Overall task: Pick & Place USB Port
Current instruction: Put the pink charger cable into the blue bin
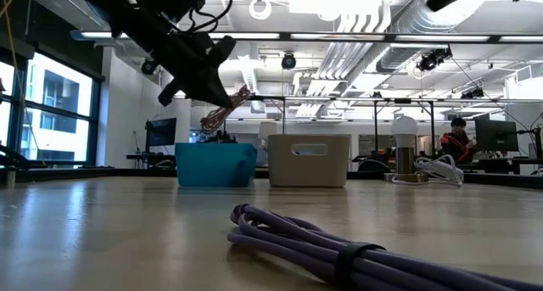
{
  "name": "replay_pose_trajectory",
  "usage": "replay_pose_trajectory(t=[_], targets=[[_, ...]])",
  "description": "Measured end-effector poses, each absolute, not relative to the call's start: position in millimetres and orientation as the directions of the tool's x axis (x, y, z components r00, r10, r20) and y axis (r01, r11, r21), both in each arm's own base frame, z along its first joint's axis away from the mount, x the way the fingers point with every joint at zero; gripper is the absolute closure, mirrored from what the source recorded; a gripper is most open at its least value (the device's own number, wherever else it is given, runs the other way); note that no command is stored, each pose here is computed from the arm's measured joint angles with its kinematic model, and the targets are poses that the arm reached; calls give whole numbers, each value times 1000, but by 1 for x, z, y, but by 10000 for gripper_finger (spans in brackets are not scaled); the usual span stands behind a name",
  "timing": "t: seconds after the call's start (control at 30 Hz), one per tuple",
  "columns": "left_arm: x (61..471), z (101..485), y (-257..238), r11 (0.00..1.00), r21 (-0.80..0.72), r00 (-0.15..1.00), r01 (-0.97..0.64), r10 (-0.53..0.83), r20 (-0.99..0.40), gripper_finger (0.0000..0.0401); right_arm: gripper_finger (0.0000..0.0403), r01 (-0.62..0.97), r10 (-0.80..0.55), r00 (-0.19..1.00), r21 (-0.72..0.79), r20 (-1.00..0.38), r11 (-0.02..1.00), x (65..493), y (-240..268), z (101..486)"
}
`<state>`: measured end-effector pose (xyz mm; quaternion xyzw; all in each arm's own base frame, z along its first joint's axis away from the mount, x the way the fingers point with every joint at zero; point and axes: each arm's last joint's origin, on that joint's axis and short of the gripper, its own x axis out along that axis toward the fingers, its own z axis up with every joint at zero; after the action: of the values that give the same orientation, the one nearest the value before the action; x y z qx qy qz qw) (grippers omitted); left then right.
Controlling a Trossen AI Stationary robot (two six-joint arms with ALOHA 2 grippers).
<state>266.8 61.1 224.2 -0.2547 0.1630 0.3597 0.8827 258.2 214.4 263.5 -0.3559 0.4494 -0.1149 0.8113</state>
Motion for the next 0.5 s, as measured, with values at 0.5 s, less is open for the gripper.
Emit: replay_pose_trajectory(t=[0.5], targets=[[278,199,59,531,-296,602,-794,615,-509,381,192,-186,-447,612,-668,-653,720,226,243,263]])
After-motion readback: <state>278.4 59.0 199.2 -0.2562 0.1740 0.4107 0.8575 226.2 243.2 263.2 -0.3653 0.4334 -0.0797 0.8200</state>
